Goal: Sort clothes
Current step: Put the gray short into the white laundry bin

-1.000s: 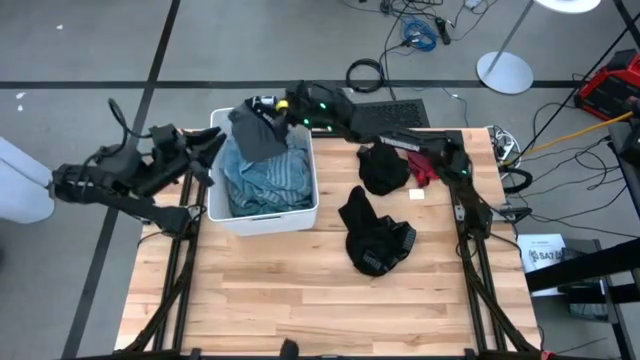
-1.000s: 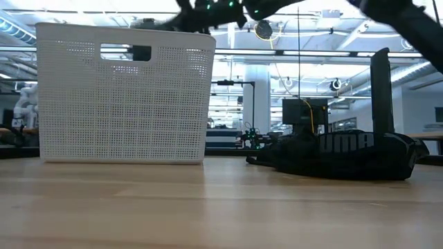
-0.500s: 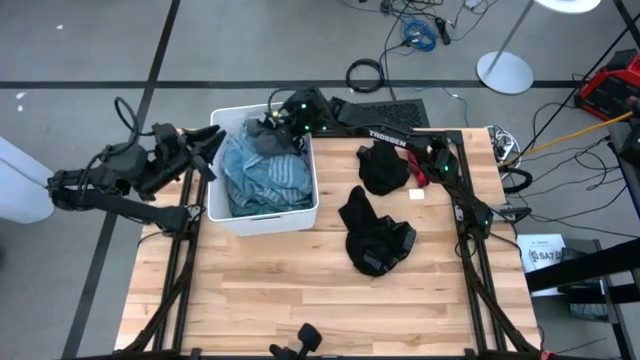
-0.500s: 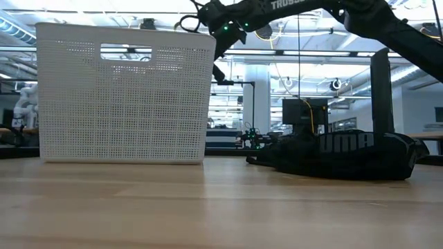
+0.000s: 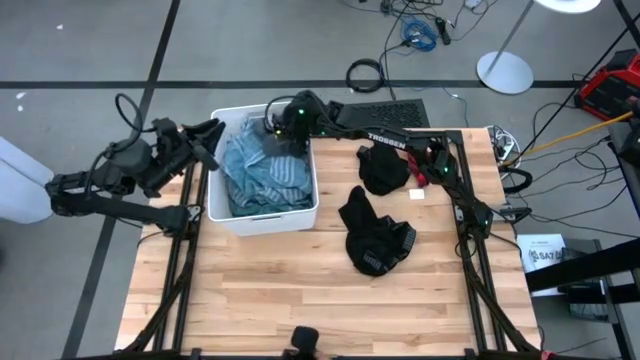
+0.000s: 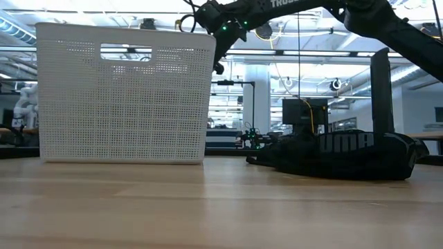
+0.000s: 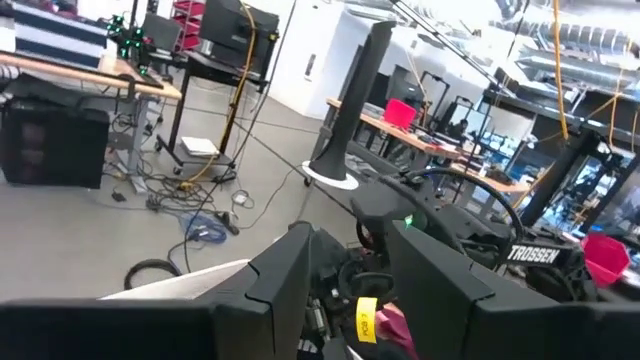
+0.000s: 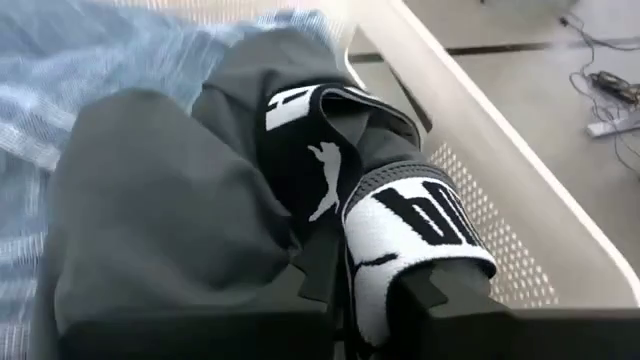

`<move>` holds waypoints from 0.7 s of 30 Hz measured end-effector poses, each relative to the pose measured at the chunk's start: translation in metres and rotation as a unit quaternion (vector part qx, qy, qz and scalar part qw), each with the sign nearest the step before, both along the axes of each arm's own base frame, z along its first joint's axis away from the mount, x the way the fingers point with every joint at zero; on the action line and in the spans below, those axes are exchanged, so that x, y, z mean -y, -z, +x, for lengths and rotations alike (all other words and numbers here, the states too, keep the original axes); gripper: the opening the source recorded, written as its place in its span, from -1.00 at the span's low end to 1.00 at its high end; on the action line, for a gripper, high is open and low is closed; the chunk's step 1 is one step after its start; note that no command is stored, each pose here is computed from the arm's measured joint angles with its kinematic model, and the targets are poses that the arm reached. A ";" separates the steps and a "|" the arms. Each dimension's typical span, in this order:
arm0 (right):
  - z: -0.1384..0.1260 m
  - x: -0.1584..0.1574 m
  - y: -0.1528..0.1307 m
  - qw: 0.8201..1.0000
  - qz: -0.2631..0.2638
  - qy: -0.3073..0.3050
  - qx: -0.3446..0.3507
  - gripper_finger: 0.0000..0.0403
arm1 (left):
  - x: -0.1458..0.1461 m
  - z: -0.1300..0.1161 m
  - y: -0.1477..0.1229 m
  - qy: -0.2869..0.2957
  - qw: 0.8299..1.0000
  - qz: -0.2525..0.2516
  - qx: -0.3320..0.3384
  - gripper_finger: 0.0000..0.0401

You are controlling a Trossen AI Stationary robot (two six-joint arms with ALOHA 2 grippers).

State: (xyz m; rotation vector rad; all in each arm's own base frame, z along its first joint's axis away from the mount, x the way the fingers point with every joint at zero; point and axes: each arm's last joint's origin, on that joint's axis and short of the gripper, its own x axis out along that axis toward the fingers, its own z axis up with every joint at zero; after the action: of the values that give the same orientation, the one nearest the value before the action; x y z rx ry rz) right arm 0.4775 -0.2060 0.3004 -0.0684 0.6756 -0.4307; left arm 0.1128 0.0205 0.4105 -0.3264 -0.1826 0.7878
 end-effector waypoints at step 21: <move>-0.047 0.001 -0.098 0.982 0.054 -0.102 0.150 0.30 | -0.002 0.014 0.003 -0.033 0.999 -0.024 0.009 -0.28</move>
State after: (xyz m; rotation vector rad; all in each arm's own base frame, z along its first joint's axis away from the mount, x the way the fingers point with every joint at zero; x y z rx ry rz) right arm 0.4306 -0.2072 0.3983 0.0295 0.3886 -0.2006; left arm 0.1269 0.0223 0.4071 -0.3738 -0.1931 0.8559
